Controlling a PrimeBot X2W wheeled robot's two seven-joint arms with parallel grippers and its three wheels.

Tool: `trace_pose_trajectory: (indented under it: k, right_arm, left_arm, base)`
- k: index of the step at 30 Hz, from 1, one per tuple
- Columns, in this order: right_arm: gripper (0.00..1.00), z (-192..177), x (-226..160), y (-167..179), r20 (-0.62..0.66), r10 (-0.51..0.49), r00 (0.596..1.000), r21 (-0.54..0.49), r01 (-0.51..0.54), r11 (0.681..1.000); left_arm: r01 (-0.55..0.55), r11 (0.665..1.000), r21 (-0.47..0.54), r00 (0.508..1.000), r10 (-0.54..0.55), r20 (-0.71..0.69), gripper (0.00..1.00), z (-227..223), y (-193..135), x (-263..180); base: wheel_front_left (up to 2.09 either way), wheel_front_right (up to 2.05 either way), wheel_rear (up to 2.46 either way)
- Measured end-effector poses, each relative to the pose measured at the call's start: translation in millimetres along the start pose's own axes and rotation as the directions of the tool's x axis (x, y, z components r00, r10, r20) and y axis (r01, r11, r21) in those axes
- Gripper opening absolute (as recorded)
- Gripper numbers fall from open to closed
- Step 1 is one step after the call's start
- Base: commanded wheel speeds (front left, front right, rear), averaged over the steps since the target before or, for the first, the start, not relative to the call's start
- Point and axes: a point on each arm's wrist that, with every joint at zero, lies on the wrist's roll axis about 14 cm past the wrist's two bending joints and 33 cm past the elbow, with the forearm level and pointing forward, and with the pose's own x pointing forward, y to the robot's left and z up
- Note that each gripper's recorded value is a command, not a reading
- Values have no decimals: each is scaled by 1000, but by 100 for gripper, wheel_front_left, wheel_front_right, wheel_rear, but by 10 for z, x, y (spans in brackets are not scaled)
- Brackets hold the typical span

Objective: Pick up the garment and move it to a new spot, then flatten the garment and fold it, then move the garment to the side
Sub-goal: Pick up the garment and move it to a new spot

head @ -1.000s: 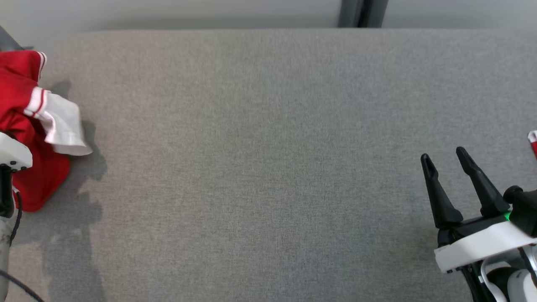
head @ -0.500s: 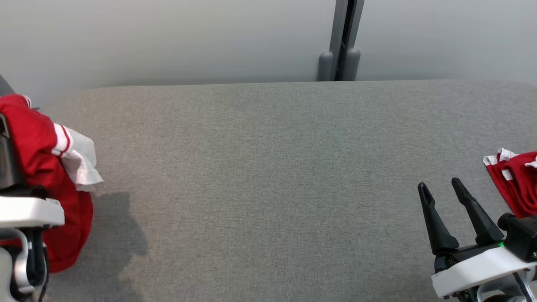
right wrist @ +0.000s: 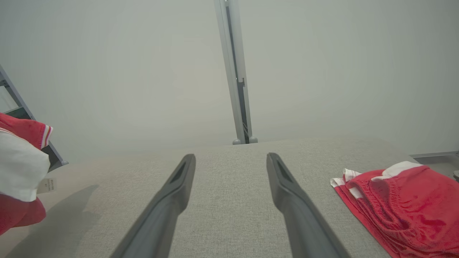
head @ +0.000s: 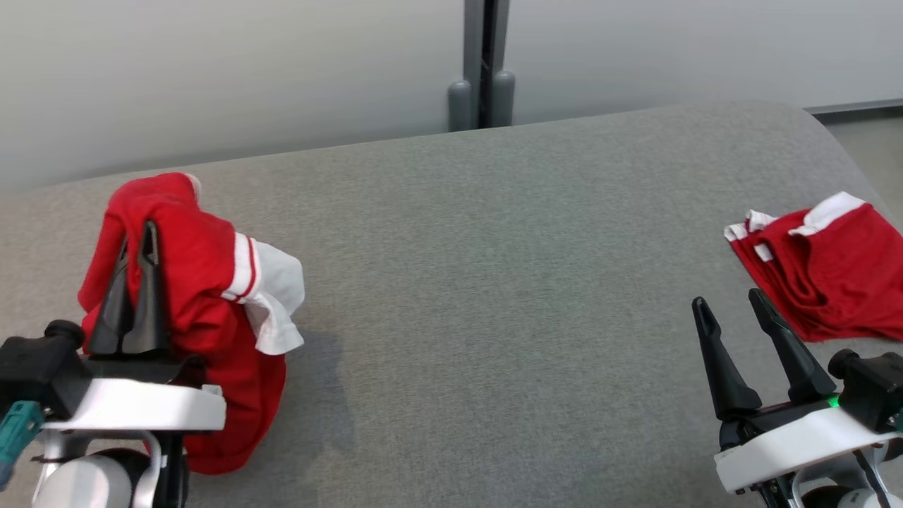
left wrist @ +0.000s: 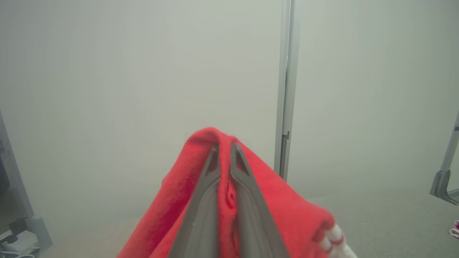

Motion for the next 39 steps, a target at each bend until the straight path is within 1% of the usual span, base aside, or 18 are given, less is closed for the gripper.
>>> trace_pose_trajectory:
  k: [3,5,7,11,14,18,23,24,25,26,29,31,35,39]
  right_arm:
    - [100,21,-66,-121,5,-42,999,-3,42,999]
    - [100,41,-101,-180,12,-63,998,-3,63,998]
    - [100,34,-151,-263,14,-94,996,1,94,996]
    - [100,-14,-264,-459,6,-166,986,4,166,986]
    - [100,-61,-311,-577,-2,-210,978,6,210,978]
    - [100,-161,-339,-708,-24,-259,966,8,259,966]
    - [100,-301,-377,-842,-56,-308,950,5,309,951]
    - [100,-328,-383,-863,-64,-315,947,6,316,949]
    - [100,-351,-389,-879,-69,-321,945,6,322,947]
    - [100,-376,-373,-876,-74,-318,945,8,320,948]
    - [100,-374,-313,-833,-70,-298,952,12,300,954]
    - [100,-358,-266,-796,-62,-281,958,12,282,959]
    - [100,-330,-169,-695,-55,-236,970,13,237,971]
    - [100,-288,-74,-600,-44,-191,981,12,192,981]
  left_arm:
    - [99,994,-46,995,-100,-22,0,-122,-372,136]
    - [166,983,-75,985,-170,-40,0,-223,-628,217]
    - [233,967,-99,970,-239,-53,0,-326,-889,302]
    - [351,926,-142,926,-366,-97,0,-594,-1380,430]
    - [396,902,-173,891,-423,-164,0,-913,-1643,505]
    - [442,869,-223,824,-492,-282,0,-1459,-1945,474]
    - [459,844,-276,759,-534,-372,0,-1978,-2153,392]
    - [458,842,-284,753,-538,-379,11,-2041,-2173,381]
    - [454,841,-294,755,-538,-375,43,-2070,-2183,383]
    - [451,841,-298,760,-537,-366,100,-2078,-2172,388]
    - [436,846,-308,782,-525,-337,100,-1998,-2109,402]
    - [422,855,-301,806,-506,-306,100,-1891,-2026,431]
    - [364,889,-280,863,-434,-259,100,-1676,-1743,431]
    - [284,927,-247,923,-334,-192,100,-1372,-1337,461]
  base:
    - [0,0,0]
    - [0,0,0]
    - [0,0,0]
    - [0,0,0]
    - [0,0,0]
    - [0,0,0]
    - [0,0,0]
    - [0,0,0]
    - [0,0,0]
    - [0,0,0]
    - [0,0,0]
    - [0,0,0]
    - [0,0,0]
    - [0,0,0]
